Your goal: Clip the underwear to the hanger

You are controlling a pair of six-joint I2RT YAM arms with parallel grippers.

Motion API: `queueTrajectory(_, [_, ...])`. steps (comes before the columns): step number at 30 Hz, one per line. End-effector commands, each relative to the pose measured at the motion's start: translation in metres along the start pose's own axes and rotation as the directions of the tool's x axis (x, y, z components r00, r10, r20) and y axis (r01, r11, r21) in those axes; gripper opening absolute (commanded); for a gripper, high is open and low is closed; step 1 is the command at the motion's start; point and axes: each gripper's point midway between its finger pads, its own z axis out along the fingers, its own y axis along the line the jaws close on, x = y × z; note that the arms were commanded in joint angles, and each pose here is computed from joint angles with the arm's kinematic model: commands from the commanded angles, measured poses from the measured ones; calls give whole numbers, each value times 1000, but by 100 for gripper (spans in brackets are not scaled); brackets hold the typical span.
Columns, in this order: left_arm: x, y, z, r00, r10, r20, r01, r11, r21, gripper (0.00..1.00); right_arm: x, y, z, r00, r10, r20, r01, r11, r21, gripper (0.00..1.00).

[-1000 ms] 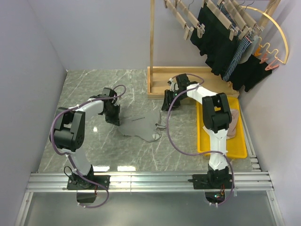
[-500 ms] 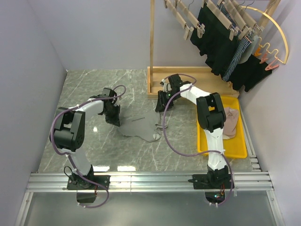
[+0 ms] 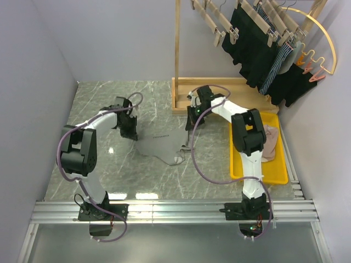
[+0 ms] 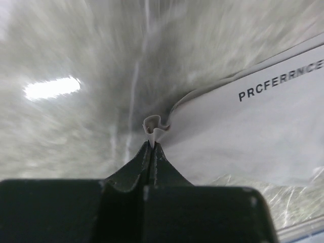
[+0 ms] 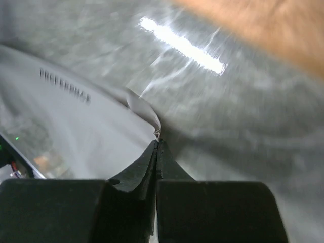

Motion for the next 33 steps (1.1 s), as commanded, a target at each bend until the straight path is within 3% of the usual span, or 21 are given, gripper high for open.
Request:
queueTrajectory(1, [-69, -20, -54, 966, 82, 245, -97, 994, 50, 0, -44, 36, -77, 968, -144, 207, 146, 989, 7, 0])
queueTrajectory(7, [-112, -49, -117, 867, 183, 463, -244, 967, 75, 0, -64, 81, -153, 876, -282, 391, 300, 954, 15, 0])
queueTrajectory(11, [-118, -63, -154, 796, 237, 557, -329, 942, 69, 0, -60, 91, -178, 833, -355, 424, 364, 929, 62, 0])
queueTrajectory(18, [-91, -75, -202, 645, 392, 655, -500, 866, -27, 0, -17, 104, -218, 770, -454, 448, 445, 886, 132, 0])
queueTrajectory(23, [-33, -88, -225, 567, 486, 665, -627, 778, -35, 0, 34, 106, -231, 736, -532, 419, 517, 841, 158, 0])
queueTrajectory(28, [23, -93, -240, 530, 516, 673, -698, 717, 0, 0, 87, 118, -242, 697, -590, 409, 585, 797, 153, 0])
queueTrajectory(30, [38, -94, -238, 541, 507, 671, -703, 710, 31, 0, 101, 124, -237, 697, -587, 412, 592, 795, 131, 0])
queueTrajectory(32, [44, -93, -227, 565, 508, 650, -702, 710, 56, 1, 115, 115, -214, 743, -556, 371, 561, 821, 107, 0])
queueTrajectory(33, [44, -89, -210, 603, 504, 618, -682, 728, 72, 2, 113, 114, -200, 747, -559, 360, 563, 820, 103, 0])
